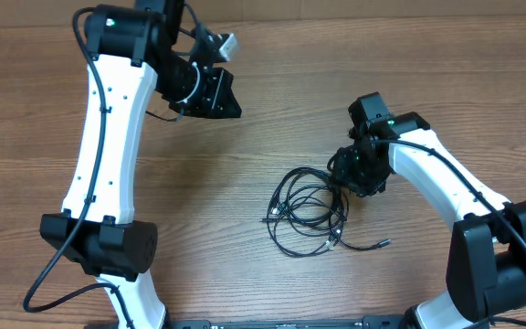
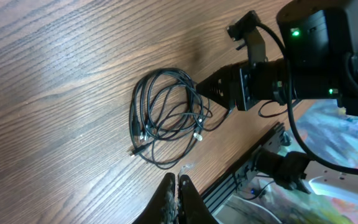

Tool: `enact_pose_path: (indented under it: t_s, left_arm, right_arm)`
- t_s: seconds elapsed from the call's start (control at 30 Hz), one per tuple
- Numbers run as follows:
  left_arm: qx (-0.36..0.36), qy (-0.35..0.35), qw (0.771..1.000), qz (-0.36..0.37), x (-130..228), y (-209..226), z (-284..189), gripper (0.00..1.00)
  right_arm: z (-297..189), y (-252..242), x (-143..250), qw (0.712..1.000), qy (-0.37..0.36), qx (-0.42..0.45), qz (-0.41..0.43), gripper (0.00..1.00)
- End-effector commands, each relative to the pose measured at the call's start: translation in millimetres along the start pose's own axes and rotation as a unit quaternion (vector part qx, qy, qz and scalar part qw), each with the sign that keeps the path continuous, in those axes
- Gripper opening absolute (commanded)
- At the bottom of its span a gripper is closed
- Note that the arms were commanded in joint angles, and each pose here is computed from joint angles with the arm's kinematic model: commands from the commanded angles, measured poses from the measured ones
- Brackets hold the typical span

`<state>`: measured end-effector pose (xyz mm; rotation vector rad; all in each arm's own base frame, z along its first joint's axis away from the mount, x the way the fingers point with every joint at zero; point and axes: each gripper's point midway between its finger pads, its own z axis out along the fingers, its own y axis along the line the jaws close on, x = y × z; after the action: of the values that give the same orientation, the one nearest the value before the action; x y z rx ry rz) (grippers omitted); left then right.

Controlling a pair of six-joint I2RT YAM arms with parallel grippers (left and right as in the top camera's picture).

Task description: Untangle cables

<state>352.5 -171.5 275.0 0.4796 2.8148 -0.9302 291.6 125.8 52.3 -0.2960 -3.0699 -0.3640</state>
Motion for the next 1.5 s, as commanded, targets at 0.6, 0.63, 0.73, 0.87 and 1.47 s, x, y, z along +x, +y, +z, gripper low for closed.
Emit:
enact_pose_path:
  t_s: [0.6,0.63,0.73,0.87,1.47]
  left_arm:
    - [-0.015,-0.016,0.999,0.036,-3,-7,-6,0.04]
    - [-0.015,-0.017,0.999,0.036,-4,-7,-6,0.04]
    - [-0.015,-0.017,0.999,0.036,-4,-7,-6,0.04]
    - [-0.015,-0.015,0.999,0.034,-3,-6,-6,0.04]
    - [0.011,0.002,1.000,0.022,4,-16,1,0.05]
  right_arm:
    - [51,-23,24,0.996,0.007,-0.008,-0.091,0.17]
    - [52,-21,25,0.996,0.009,-0.013,-0.091,0.08]
    - [46,-7,20,0.996,0.000,-0.045,-0.077,0.04]
    - [2,36,10,0.985,-0.026,-0.134,-0.102,0.04]
    - [-204,154,19,0.881,-0.123,-0.437,-0.133,0.04]
